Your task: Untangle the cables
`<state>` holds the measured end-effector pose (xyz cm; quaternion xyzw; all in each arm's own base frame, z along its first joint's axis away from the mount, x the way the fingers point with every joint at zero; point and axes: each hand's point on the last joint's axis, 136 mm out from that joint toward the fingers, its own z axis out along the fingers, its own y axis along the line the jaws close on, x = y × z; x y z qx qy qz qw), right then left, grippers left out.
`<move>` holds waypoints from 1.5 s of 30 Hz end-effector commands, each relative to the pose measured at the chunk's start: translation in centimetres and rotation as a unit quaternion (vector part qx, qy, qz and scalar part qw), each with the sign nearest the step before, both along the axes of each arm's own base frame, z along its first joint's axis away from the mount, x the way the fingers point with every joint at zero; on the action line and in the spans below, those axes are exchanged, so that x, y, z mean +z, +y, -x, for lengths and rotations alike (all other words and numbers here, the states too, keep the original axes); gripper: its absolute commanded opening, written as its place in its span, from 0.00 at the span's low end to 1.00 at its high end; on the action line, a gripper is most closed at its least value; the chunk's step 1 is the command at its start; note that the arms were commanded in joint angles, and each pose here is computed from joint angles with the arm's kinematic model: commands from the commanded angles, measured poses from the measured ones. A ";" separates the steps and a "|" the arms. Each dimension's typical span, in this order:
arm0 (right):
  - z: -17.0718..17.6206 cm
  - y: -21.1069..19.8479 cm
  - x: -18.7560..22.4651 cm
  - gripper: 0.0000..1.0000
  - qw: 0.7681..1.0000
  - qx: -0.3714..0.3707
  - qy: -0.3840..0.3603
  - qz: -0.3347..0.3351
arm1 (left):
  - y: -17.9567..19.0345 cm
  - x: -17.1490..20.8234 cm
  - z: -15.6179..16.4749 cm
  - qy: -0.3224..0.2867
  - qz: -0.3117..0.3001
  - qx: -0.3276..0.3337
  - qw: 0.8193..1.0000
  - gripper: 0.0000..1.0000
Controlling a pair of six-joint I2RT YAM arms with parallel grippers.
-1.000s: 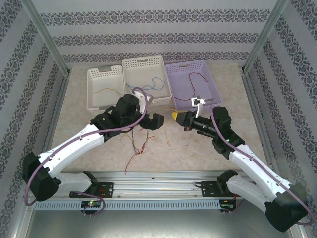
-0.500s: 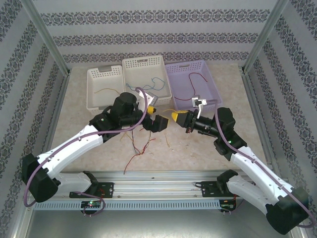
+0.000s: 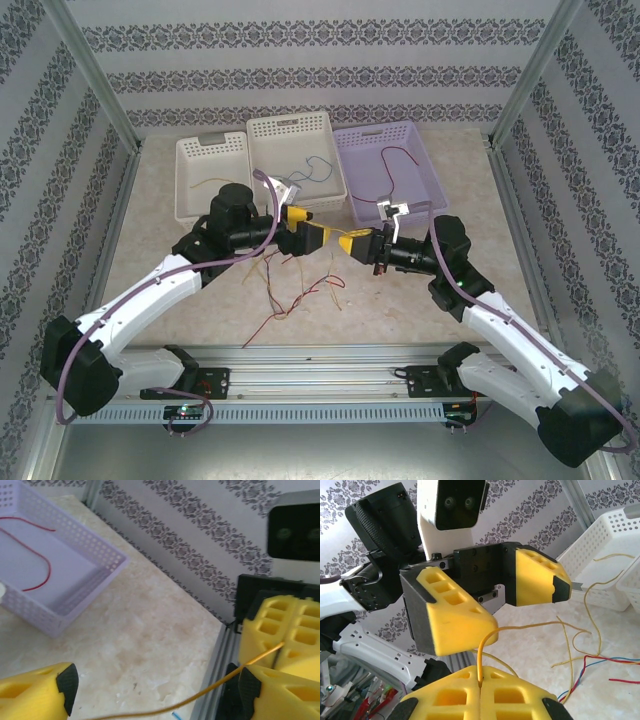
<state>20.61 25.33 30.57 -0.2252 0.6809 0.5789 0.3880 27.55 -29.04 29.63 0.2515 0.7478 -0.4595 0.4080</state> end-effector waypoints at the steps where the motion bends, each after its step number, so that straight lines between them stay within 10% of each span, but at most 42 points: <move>1: 0.6 0.3 2.5 0.00 0.999 0.017 -0.044 -0.018 | -1.1 1.5 0.9 -0.009 0.039 -0.047 0.998 0.76; 13: 0.0 0.6 3.0 0.00 0.999 0.012 -0.047 -0.018 | -1.3 -0.3 1.6 0.013 0.029 -0.068 0.997 0.70; 22: -1.2 0.1 1.3 0.00 0.999 -0.026 -0.030 0.015 | -0.5 0.5 0.9 -0.009 0.010 -0.038 0.999 0.00; 24: -2.1 -0.3 0.3 0.00 0.998 -0.054 -0.020 0.041 | 0.2 0.8 0.0 -0.017 -0.005 -0.007 1.000 0.00; 29: -4.0 -2.4 -2.4 0.49 0.986 -0.130 -0.002 0.103 | 4.4 2.1 -4.3 -0.002 -0.026 0.119 0.993 0.00; 32: -3.9 -3.1 -4.1 0.61 0.982 -0.143 -0.001 0.124 | 8.2 3.9 -6.6 0.010 0.000 0.187 0.982 0.00; 45: 2.8 4.6 -14.9 0.73 0.946 0.019 -0.028 0.323 | 16.2 17.8 -7.6 -0.082 -0.010 0.319 0.944 0.00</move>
